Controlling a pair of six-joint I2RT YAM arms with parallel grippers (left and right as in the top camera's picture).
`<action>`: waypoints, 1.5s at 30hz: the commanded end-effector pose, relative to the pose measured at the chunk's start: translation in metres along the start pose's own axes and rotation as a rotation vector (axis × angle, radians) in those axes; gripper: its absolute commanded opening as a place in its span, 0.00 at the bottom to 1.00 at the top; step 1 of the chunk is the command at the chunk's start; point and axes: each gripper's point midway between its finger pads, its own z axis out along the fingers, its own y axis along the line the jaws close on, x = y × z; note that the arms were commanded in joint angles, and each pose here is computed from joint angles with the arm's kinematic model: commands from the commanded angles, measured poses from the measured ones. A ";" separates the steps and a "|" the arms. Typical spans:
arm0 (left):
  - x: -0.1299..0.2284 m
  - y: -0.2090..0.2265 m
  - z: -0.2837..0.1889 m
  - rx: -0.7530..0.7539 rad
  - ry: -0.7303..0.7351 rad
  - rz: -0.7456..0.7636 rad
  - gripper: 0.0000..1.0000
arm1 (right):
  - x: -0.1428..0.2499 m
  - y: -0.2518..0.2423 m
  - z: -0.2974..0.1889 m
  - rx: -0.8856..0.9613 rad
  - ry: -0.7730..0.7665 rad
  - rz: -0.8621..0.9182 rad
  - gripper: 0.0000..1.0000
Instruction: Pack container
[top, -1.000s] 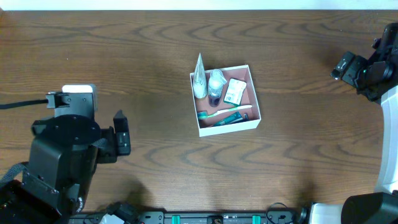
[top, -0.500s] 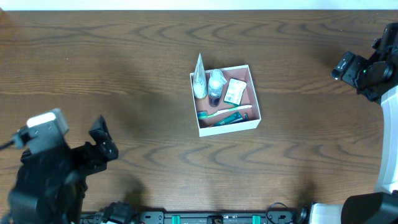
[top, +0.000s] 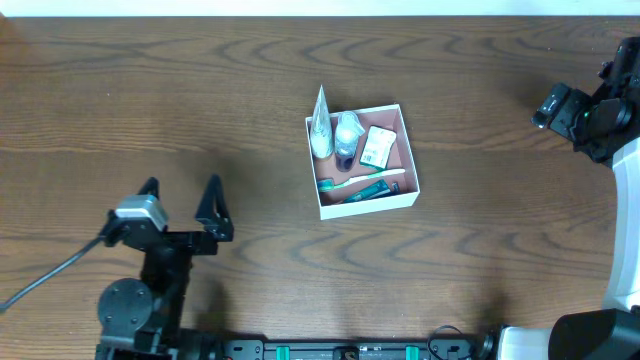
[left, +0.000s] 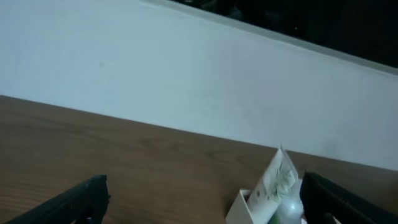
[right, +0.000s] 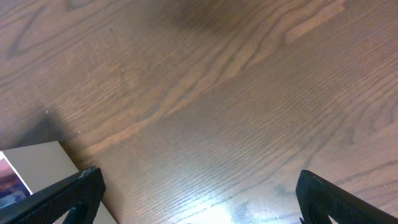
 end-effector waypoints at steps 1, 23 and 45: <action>0.006 0.002 -0.004 0.021 -0.038 0.020 0.98 | -0.001 -0.002 0.001 0.007 -0.001 -0.006 0.99; 0.089 0.040 0.010 -0.015 -0.088 0.021 0.98 | -0.001 -0.002 0.001 0.006 -0.001 -0.006 0.99; 0.143 0.065 0.009 -0.125 0.117 0.034 0.98 | -0.001 -0.002 0.001 0.006 -0.001 -0.006 0.99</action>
